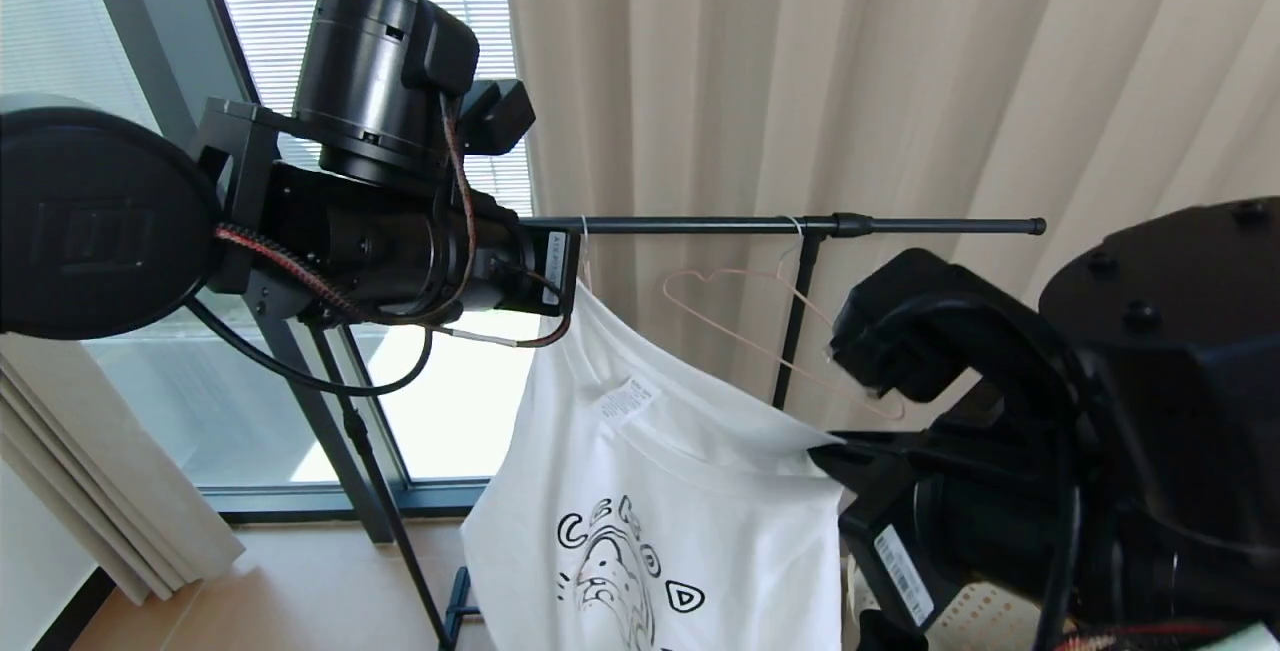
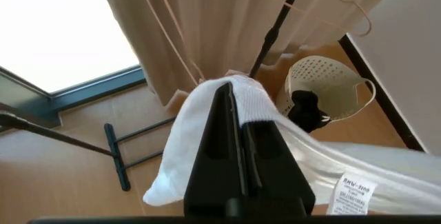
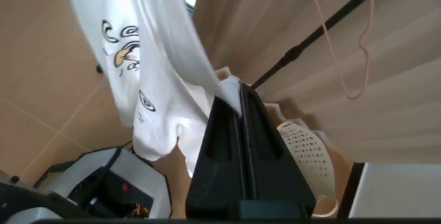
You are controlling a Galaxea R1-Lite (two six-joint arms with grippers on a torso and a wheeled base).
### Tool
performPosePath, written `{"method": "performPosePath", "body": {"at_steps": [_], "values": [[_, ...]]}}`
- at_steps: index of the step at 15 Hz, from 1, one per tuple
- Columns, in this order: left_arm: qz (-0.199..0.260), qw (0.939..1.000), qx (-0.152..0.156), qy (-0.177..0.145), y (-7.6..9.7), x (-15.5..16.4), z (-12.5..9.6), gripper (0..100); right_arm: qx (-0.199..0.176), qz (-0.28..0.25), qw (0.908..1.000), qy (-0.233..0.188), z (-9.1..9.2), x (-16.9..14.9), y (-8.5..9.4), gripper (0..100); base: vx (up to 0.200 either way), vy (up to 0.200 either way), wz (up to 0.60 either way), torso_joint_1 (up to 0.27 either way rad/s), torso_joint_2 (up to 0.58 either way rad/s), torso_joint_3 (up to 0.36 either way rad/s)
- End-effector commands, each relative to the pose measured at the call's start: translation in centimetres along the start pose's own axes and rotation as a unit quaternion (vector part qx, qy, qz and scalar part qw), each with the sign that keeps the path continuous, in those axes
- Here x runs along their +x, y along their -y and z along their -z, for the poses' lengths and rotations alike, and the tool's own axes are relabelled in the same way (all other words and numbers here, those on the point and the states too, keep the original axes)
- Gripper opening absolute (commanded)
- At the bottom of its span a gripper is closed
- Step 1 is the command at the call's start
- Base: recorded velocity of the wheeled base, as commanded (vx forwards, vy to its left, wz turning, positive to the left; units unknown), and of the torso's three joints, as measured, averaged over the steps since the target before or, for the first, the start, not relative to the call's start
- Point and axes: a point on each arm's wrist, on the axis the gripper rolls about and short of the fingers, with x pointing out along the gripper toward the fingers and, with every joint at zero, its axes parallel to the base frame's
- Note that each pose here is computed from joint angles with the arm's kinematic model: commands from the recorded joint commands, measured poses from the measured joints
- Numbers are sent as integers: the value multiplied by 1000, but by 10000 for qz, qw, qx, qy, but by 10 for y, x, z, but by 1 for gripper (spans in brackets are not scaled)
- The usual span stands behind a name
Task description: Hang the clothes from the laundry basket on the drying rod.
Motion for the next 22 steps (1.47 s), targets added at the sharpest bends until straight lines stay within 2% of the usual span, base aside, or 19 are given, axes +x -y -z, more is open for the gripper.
{"method": "performPosePath", "body": {"at_steps": [1, 3, 5, 6, 7, 8, 9, 12, 14, 17, 18, 19, 20, 22], "values": [[180, 9997, 131, 46, 18, 16, -6, 0, -289, -460, 9985, -96, 10, -1, -36, 0, 0, 0, 0, 0, 0, 0], [311, 9993, 215, 54, 30, 23, -6, 0, 35, -668, 9977, -117, 7, 8, -65, 0, 0, 0, 0, 0, 0, 0], [434, 9986, 261, 129, 40, 25, -10, 0, 635, -762, 9951, -58, -5, 22, -87, 0, 0, 0, 0, 0, 0, 0], [495, 9982, 267, 200, 44, 23, -13, 0, 912, -793, 9927, 6, -11, 25, -92, 0, 0, 0, 0, 0, 0, 0], [495, 9982, 267, 200, 45, 23, -13, 0, 931, -796, 9925, 10, -12, 25, -92, 0, 0, 0, 0, 0, 0, 0], [582, 9976, 302, 225, 51, 22, -13, 0, 1319, -831, 9877, 84, -20, 26, -96, 0, 0, 0, 0, 0, 0, 0], [587, 9976, 307, 217, 52, 22, -13, 0, 1368, -847, 9869, 116, -22, 25, -96, 0, 0, 0, 0, 0, 0, 0], [535, 9979, 289, 208, 49, 22, -12, 0, 1504, -687, 9860, 211, -28, 20, -74, 0, 0, 0, 0, 0, 0, 0], [404, 9988, 242, 97, 39, 21, -7, 0, 1462, -518, 9875, 268, -29, 18, -55, 0, 0, 0, 0, 0, 0, 0], [111, 9997, 212, 2, 21, 8, 2, 0, 924, -142, 9955, 183, -16, 18, -24, 0, 0, 0, 0, 0, 0, 0], [-11, 9998, 206, -20, 15, -1, 6, 0, 699, 94, 9974, 114, -10, 21, -8, 0, 0, 0, 0, 0, 0, 0], [-66, 9997, 220, -53, 10, -6, 9, 0, 661, 275, 9974, 61, -10, 26, 3, 0, 0, 0, 0, 0, 0, 0], [-140, 9995, 286, -78, 3, -16, 14, 0, 752, 531, 9958, -17, -11, 37, 16, 0, 0, 0, 0, 0, 0, 0], [-184, 9986, 376, -321, -2, -25, 33, 0, 997, 857, 9913, -39, -15, 57, 31, 0, 0, 0, 0, 0, 0, 0]]}}
